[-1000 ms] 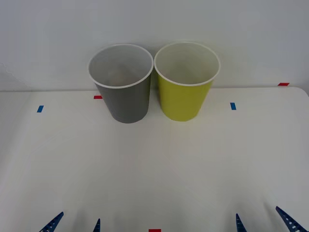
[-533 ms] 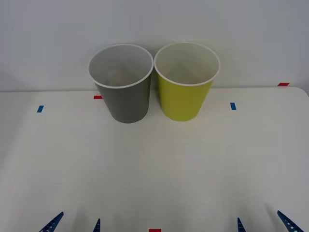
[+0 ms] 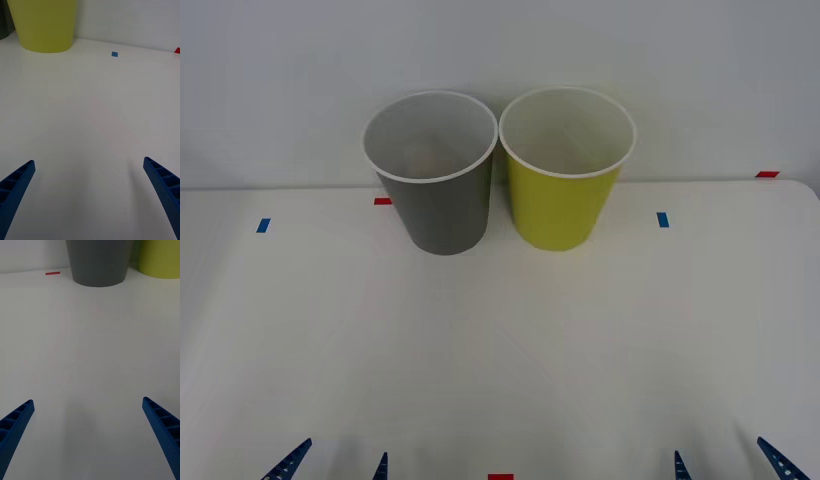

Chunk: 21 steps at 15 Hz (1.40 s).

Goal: Put cans in the gray bin and PET bottles in the light green bin.

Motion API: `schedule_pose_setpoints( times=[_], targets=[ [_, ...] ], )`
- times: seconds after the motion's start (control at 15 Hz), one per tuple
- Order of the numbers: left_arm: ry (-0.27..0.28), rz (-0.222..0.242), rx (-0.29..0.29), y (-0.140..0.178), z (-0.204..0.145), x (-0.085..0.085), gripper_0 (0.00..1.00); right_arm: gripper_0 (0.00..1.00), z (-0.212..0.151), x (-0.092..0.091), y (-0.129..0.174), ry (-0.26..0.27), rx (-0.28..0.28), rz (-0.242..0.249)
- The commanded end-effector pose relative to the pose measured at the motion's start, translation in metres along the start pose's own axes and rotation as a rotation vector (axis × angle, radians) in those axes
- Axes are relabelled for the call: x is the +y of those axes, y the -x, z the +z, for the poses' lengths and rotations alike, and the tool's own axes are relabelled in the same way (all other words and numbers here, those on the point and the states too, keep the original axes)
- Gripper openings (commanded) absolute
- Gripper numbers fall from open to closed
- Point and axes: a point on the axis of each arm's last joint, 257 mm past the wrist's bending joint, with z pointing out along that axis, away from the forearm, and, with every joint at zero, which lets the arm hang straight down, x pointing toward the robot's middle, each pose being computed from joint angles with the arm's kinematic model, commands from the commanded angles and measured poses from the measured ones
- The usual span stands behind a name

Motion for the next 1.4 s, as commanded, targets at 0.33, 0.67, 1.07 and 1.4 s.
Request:
schedule_pose_setpoints(
  times=[0.33, 0.67, 1.07, 1.4],
  targets=[
    [0.000, 0.000, 0.000, 0.0000, 0.0000, 0.0000, 1.00, 1.00, 0.0000, 0.0000, -0.0001, 0.000, 0.000, 0.000],
    [0.000, 0.000, 0.000, 0.0000, 0.0000, 0.0000, 1.00, 1.00, 0.0000, 0.0000, -0.0001, 0.000, 0.000, 0.000],
    [0.000, 0.000, 0.000, 0.0000, 0.0000, 0.0000, 1.00, 1.00, 0.0000, 0.0000, -0.0001, 0.000, 0.000, 0.000],
    [0.000, 0.000, 0.000, 0.0000, 0.0000, 0.0000, 1.00, 1.00, 0.0000, 0.0000, -0.0001, 0.000, 0.000, 0.000]
  ],
)
